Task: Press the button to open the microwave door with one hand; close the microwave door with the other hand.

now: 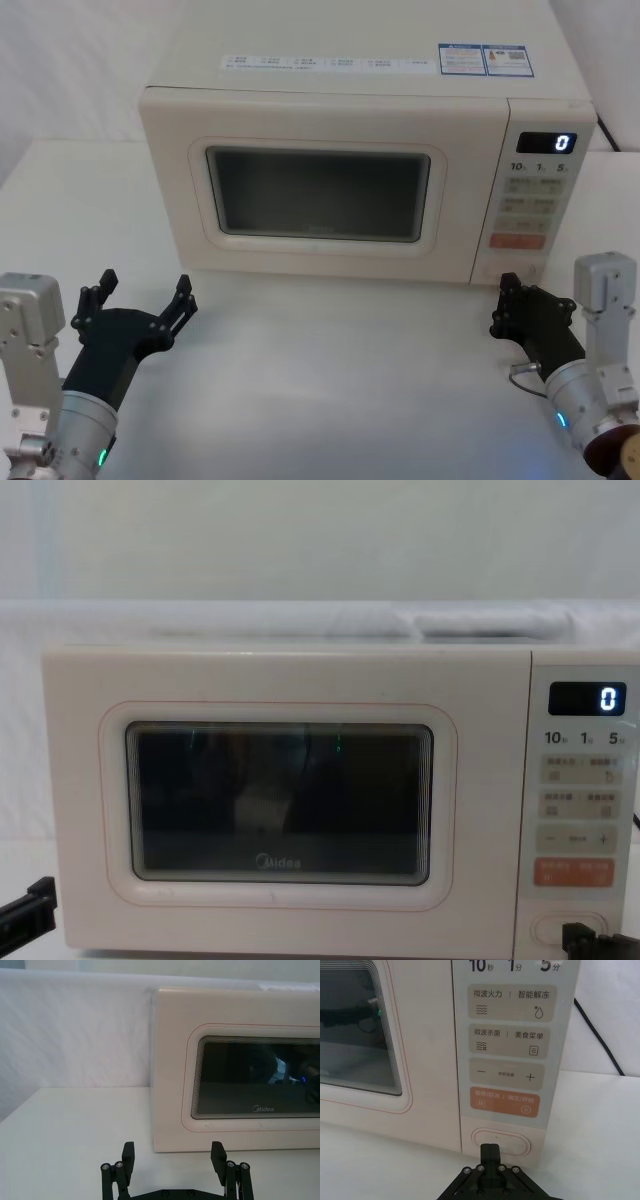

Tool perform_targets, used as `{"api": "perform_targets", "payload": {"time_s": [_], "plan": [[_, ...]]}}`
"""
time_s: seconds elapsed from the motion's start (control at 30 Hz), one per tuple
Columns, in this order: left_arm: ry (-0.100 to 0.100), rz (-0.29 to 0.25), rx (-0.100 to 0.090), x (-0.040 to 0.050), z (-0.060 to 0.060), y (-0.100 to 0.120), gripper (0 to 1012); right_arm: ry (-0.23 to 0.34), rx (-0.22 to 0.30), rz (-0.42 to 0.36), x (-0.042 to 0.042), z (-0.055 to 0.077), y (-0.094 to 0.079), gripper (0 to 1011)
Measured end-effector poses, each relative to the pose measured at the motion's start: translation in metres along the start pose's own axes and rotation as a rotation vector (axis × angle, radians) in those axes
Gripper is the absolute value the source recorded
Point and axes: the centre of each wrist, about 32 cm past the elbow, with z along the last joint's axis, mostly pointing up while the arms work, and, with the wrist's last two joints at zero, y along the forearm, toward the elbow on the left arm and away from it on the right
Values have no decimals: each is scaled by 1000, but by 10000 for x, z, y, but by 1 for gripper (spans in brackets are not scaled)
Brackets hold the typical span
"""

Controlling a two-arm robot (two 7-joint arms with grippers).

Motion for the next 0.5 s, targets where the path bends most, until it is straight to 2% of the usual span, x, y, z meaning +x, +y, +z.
{"api": "perform_targets", "payload": {"time_s": [0.5], "plan": [[0, 0, 0, 0, 0, 0, 1001, -21, -7, -11, 54, -3, 147, 0]]}}
